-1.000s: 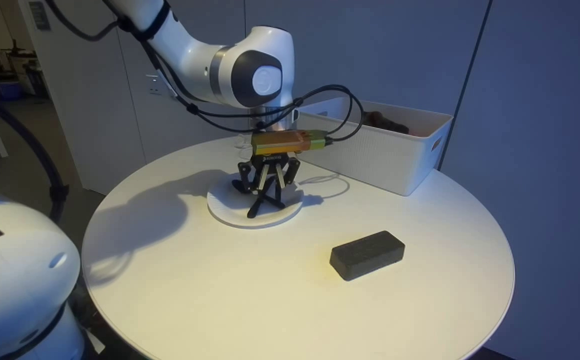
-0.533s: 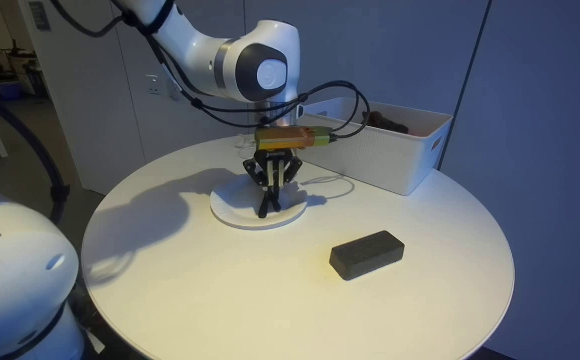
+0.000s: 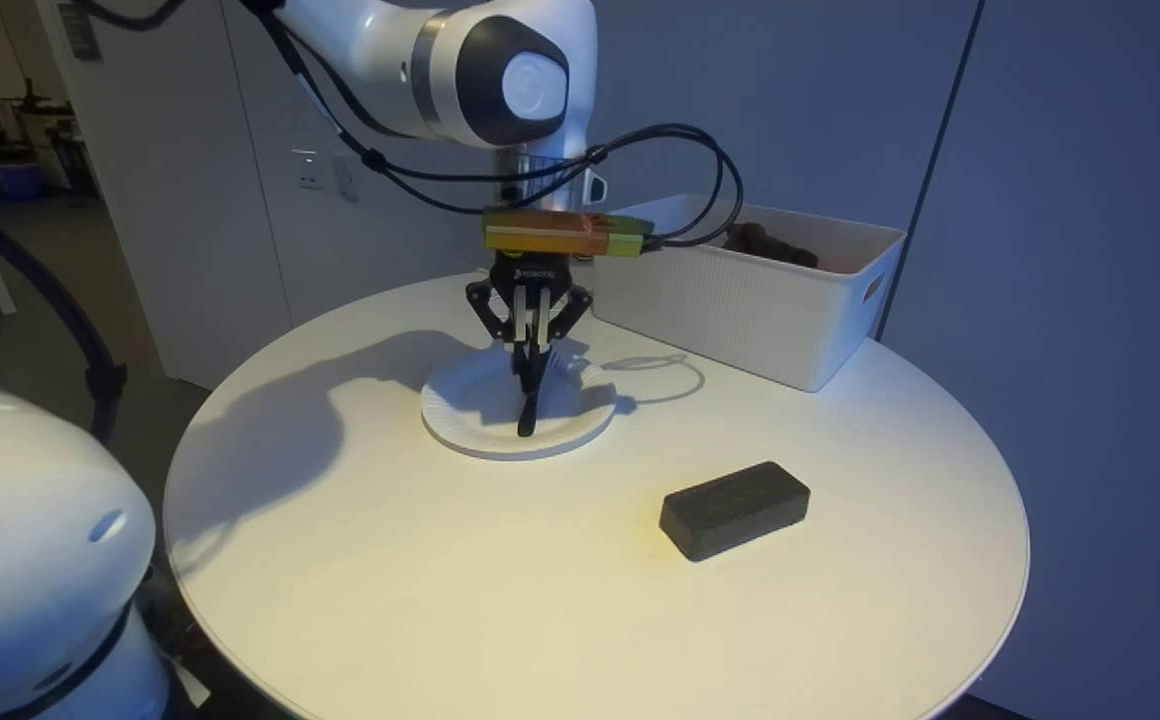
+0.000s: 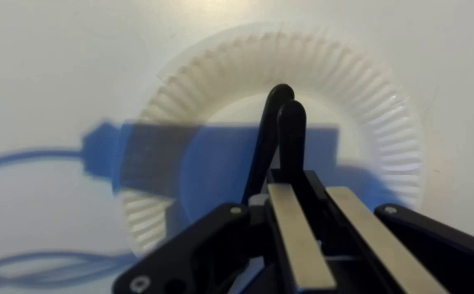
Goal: Remove the spoon from the plate, put it on the right side, remove the knife from the plate and put it on the left side
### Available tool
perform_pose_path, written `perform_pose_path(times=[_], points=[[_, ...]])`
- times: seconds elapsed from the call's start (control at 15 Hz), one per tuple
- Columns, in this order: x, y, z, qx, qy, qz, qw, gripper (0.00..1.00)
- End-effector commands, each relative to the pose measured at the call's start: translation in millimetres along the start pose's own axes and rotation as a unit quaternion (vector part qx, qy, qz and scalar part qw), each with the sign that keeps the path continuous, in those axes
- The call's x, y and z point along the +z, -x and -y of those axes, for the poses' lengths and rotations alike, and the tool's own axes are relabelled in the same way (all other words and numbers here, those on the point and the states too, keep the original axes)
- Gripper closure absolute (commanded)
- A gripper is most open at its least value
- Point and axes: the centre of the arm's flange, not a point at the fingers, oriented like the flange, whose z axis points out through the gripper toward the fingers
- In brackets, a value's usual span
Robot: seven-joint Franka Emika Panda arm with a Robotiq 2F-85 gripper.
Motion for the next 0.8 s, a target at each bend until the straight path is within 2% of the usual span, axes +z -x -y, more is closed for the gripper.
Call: perform_pose_path(times=[0.0,0.2,0.33,0.73], points=[[-39,16,-1,0.084,0.021,-0.041,0.9953,0.95],[-62,30,-20,0.153,0.035,-0.072,0.9850,0.95],[-68,40,-36,0.202,0.048,-0.084,0.9746,0.95],[-54,73,-79,0.344,0.077,-0.091,0.9312,0.95]])
